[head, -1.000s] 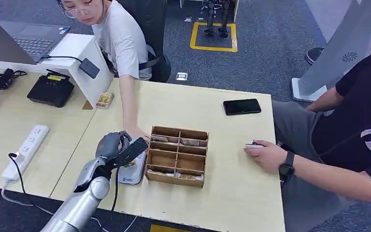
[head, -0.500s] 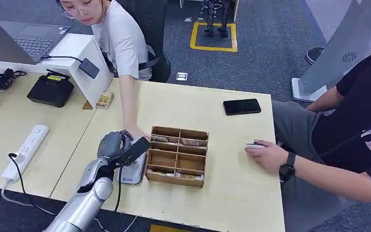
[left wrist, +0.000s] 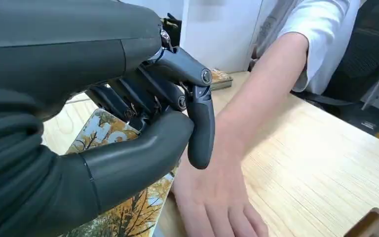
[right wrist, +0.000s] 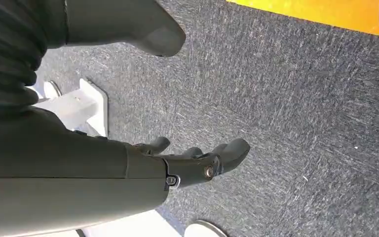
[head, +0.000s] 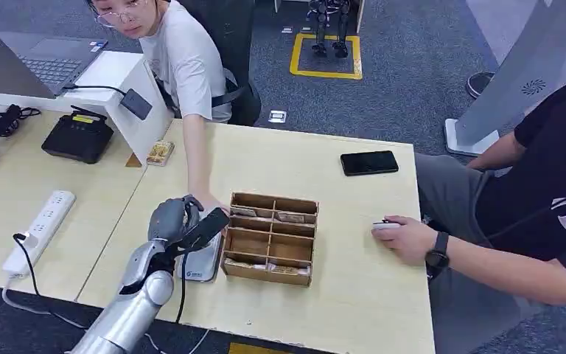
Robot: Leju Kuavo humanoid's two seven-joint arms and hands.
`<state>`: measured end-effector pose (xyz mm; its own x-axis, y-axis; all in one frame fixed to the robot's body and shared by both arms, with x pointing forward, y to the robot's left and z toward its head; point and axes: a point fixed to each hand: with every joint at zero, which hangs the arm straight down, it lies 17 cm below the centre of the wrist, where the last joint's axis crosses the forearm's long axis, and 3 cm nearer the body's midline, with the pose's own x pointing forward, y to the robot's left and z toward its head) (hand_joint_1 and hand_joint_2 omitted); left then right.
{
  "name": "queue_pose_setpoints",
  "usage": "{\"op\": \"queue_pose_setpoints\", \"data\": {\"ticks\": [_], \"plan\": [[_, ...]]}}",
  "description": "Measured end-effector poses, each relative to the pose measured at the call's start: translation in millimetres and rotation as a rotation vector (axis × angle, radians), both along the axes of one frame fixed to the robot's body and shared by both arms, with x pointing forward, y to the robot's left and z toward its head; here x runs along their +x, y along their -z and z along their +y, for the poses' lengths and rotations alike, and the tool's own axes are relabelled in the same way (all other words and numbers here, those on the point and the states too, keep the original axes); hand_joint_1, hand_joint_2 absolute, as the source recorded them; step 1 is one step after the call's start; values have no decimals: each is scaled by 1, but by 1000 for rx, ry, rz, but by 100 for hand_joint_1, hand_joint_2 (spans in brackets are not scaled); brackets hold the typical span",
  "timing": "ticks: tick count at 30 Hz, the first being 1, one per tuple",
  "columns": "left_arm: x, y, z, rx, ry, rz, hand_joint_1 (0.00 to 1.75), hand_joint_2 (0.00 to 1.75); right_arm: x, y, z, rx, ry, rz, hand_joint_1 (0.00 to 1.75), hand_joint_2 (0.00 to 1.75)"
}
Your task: Pass the card to the sensor for recognition and then transmit it.
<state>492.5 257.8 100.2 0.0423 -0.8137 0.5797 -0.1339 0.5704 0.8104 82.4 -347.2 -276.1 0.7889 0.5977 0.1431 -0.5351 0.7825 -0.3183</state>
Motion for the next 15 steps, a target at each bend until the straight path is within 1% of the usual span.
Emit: {"op": "queue_pose_setpoints", "data": {"ticks": [6,10,15], "plan": [[0,2,1,17,-14,11,175,175,0,0,0,0,0,0,0,175],[1,15,4,56,-27,87,175,175,0,0,0,-4,3,5,0,175],[5,23,3,43,-20,136,175,175,2,0,0,-3,10,3,0,175]]}}
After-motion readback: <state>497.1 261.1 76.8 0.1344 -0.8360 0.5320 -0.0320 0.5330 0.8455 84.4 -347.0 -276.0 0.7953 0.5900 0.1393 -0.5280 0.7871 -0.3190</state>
